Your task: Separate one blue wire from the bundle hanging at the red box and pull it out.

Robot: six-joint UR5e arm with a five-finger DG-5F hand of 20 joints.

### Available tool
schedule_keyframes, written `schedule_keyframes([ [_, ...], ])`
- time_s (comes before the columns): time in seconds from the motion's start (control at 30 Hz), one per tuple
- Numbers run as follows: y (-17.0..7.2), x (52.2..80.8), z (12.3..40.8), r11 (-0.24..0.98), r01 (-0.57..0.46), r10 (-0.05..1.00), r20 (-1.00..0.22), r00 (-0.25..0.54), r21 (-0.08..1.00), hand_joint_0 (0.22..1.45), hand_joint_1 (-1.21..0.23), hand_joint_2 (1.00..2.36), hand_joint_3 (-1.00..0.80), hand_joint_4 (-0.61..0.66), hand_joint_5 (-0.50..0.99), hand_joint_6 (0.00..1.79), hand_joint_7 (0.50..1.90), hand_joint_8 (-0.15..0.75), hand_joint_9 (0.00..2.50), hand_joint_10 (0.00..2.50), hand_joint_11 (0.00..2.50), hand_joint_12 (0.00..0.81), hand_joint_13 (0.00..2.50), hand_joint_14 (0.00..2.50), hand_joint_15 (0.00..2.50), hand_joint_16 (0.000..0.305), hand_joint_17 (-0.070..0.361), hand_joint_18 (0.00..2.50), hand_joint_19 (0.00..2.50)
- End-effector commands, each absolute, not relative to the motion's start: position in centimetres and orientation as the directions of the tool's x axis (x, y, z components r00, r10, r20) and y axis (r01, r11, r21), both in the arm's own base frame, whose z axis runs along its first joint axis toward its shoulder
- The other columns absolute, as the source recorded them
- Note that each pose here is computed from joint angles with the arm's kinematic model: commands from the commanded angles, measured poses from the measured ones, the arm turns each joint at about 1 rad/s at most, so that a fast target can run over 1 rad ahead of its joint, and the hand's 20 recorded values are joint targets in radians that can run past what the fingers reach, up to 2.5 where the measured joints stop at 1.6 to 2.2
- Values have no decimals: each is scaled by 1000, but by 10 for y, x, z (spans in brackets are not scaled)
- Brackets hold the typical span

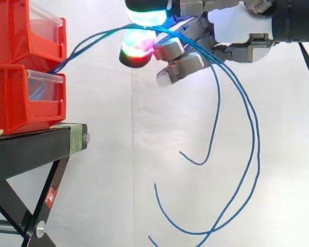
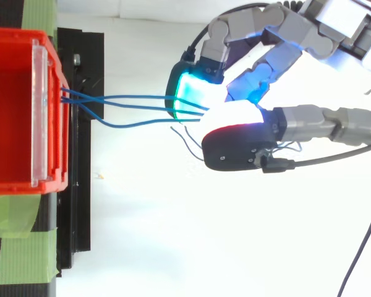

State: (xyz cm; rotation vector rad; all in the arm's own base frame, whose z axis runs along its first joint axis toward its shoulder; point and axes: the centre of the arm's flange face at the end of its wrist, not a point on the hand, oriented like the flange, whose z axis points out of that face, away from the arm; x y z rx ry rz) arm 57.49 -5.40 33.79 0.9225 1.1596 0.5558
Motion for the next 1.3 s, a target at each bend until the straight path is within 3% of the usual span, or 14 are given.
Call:
schedule_keyframes([
  [0.0,-54,576,338,530,75,784,-522,336,845,639,-600,1023,-193,211,-194,779,1034,320,1189,0,1796,325,1368,2,1656,48,108,592,659],
  [0.8,-54,576,339,529,74,784,-520,340,845,680,-774,1028,-121,212,-195,750,1075,303,1108,2,1768,337,1328,4,1655,47,106,561,646],
  [1.27,-54,576,339,528,75,783,-520,341,846,691,-884,1025,-173,202,-218,739,1101,293,987,2,1769,339,1238,4,1653,48,109,523,617],
])
